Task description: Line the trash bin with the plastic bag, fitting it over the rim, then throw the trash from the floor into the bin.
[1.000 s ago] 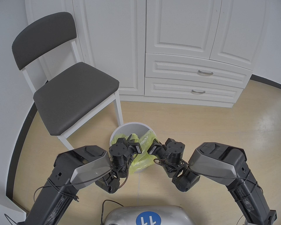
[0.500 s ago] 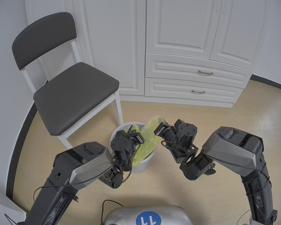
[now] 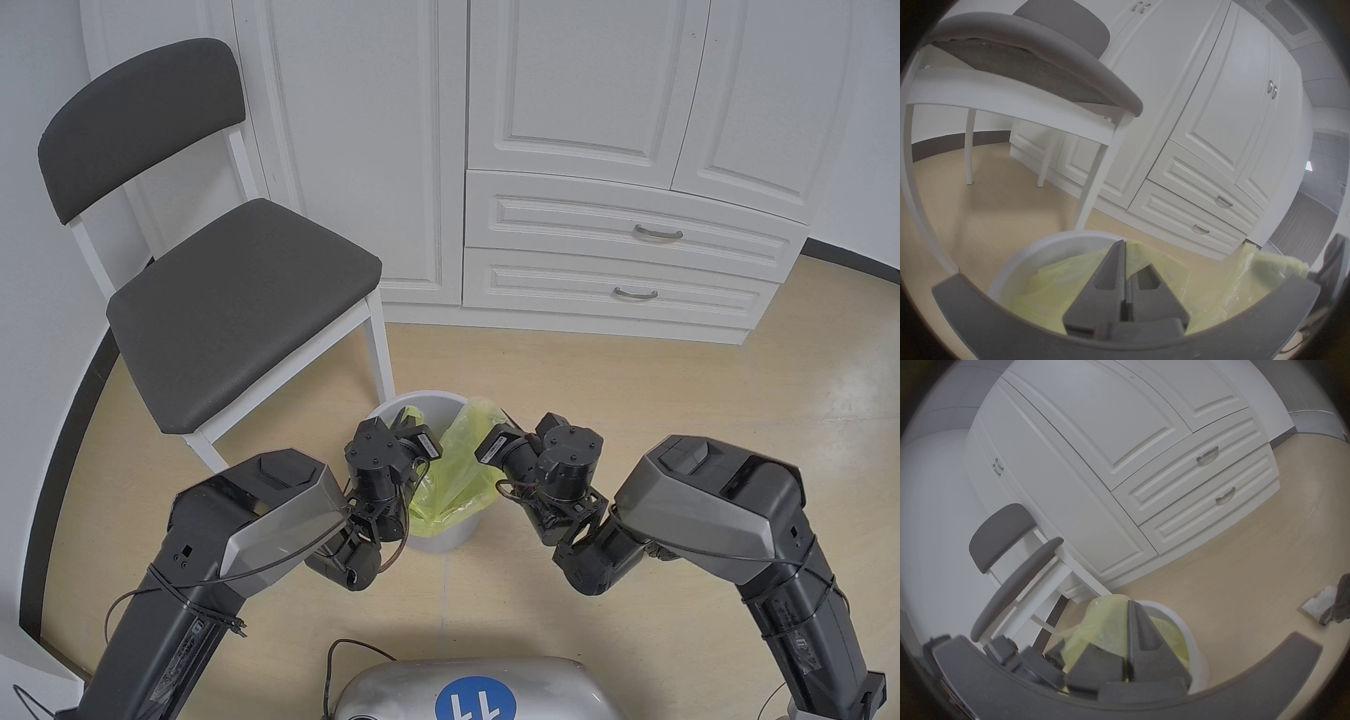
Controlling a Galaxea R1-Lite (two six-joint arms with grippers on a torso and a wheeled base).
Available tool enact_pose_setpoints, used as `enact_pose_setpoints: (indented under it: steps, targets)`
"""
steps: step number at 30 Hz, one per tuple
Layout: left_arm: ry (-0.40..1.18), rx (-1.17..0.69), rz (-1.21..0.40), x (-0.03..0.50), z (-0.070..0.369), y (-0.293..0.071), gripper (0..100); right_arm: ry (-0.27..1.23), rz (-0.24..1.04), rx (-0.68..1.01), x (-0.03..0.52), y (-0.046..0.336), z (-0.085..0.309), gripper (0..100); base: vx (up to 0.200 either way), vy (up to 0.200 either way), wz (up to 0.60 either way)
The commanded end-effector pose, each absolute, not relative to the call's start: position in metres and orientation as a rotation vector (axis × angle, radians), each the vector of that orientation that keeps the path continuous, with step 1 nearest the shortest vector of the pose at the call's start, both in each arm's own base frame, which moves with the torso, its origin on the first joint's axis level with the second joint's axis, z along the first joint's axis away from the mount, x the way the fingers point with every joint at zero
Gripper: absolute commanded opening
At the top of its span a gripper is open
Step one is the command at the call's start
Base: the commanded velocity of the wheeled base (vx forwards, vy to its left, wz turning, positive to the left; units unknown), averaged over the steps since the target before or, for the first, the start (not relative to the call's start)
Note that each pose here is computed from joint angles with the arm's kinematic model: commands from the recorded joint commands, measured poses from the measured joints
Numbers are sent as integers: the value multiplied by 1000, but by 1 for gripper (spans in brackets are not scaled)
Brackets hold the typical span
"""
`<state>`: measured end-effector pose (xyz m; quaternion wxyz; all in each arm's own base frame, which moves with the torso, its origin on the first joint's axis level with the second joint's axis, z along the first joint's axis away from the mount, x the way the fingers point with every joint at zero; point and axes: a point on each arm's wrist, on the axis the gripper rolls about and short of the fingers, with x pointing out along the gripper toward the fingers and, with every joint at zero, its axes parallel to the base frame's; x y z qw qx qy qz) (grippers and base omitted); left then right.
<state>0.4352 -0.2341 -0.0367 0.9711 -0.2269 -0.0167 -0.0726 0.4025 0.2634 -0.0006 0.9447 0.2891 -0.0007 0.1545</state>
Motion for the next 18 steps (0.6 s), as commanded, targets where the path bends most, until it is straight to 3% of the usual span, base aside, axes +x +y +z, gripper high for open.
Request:
enact_pose_setpoints:
  steps: [1,8,12,18]
  targets:
    - [-33,-455,-102,446,-38,-216,0,42,318,571,408,276,-46,0,0,0,0]
    - [-29,-433,-91,444,-30,-211,0,80,282,550,419,270,-55,0,0,0,0]
    - [-23,-324,-72,442,-32,-201,0,72,251,547,427,256,-50,0,0,0,0]
    - [0,-232,-74,427,-17,-190,0,54,210,511,429,232,-19,0,0,0,0]
